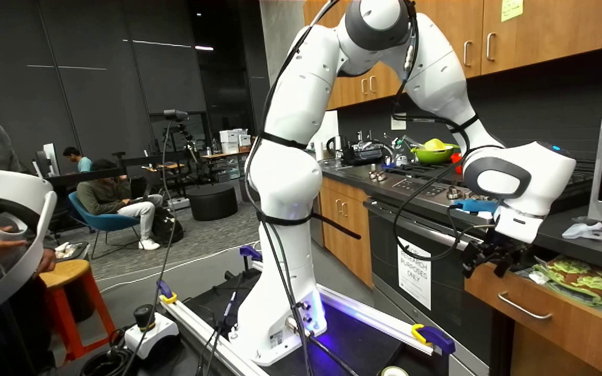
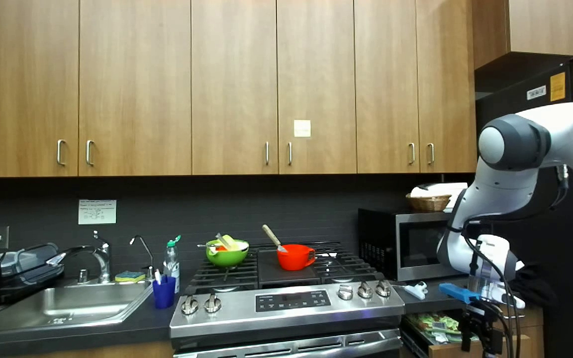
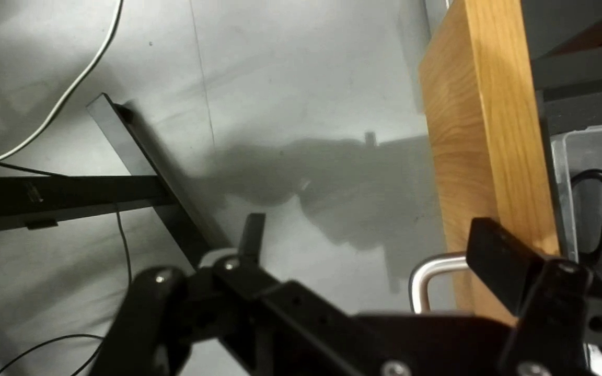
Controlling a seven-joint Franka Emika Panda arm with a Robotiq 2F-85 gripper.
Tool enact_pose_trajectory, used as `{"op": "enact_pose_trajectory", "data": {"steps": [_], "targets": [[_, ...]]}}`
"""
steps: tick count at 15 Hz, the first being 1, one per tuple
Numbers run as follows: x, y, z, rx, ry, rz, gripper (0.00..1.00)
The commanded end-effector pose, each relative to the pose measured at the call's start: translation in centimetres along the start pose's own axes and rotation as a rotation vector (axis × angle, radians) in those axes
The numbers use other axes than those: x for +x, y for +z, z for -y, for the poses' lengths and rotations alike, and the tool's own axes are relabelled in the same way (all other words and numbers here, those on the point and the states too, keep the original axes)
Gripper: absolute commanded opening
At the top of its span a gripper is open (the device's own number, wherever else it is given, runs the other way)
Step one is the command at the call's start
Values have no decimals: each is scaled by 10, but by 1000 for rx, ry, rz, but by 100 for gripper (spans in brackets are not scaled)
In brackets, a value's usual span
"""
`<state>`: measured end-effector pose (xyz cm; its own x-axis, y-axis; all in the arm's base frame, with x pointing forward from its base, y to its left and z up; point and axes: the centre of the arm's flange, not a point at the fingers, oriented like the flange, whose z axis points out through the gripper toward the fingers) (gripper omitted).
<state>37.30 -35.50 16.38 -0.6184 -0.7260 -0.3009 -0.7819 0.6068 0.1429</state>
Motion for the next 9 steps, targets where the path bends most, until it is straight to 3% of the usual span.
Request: {"op": "enact_pose_trajectory", "data": {"steps": [1, 9], "targets": [[-8, -8, 41, 95, 33, 22, 100], [-1, -15, 72, 188, 91, 58, 100]]}}
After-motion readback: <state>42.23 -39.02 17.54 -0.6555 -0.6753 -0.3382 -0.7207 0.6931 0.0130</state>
